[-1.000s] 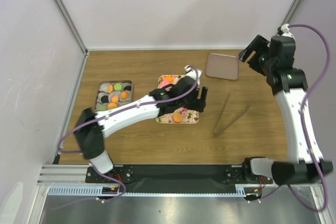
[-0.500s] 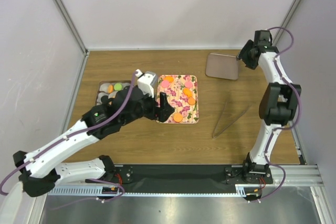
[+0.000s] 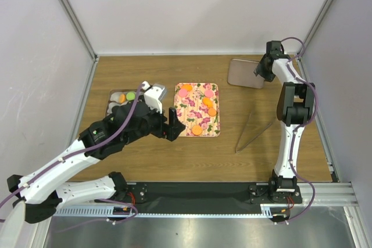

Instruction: Pack the cookies

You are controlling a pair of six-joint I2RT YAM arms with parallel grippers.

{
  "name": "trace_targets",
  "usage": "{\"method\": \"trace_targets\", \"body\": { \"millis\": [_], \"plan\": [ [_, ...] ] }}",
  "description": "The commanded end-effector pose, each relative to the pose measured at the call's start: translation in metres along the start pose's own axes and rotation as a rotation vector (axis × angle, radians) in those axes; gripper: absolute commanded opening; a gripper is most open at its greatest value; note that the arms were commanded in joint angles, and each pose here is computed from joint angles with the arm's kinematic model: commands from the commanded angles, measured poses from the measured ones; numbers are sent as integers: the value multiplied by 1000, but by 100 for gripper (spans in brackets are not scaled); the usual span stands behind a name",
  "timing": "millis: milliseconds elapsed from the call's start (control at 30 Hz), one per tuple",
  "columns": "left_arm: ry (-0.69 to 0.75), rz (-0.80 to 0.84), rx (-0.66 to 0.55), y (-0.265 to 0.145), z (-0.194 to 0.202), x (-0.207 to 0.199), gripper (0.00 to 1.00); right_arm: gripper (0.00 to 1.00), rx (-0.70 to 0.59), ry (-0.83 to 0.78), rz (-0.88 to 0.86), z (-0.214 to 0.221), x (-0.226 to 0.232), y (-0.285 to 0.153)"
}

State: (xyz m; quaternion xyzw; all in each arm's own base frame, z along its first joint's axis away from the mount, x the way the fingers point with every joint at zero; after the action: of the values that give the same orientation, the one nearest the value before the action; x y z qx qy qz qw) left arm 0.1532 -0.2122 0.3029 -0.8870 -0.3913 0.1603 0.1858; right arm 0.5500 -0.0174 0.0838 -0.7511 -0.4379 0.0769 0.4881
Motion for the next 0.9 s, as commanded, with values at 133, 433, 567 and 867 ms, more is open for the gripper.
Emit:
{"method": "trace_targets", "body": {
  "millis": [133, 433, 567, 867],
  "plan": [
    [42, -12, 1, 2, 3, 5, 86, 53, -82, -15, 25, -18, 4, -2],
    [40, -16, 6, 7, 5, 8, 86, 53, -65, -37, 45, -20, 0, 9],
    [36, -15, 15, 11, 6, 8, 86, 50, -53, -36, 53, -18, -3, 15],
    [25, -15, 37, 21, 12, 9, 86, 40, -31, -36, 56, -17, -12, 22]
  ]
}}
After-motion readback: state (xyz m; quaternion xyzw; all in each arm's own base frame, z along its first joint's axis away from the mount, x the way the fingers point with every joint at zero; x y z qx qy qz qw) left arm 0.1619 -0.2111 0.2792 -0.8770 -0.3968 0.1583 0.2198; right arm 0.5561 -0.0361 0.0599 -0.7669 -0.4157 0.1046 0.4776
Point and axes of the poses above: each gripper's point midway between its finger pads, its own y axis out along the fingers, its own x axis along the line the jaws close on, z = x × y, the point moved 3 cm from there along -y, back along the fingers, and after that the axes turned 12 degrees about y, right-handed, at the moved point
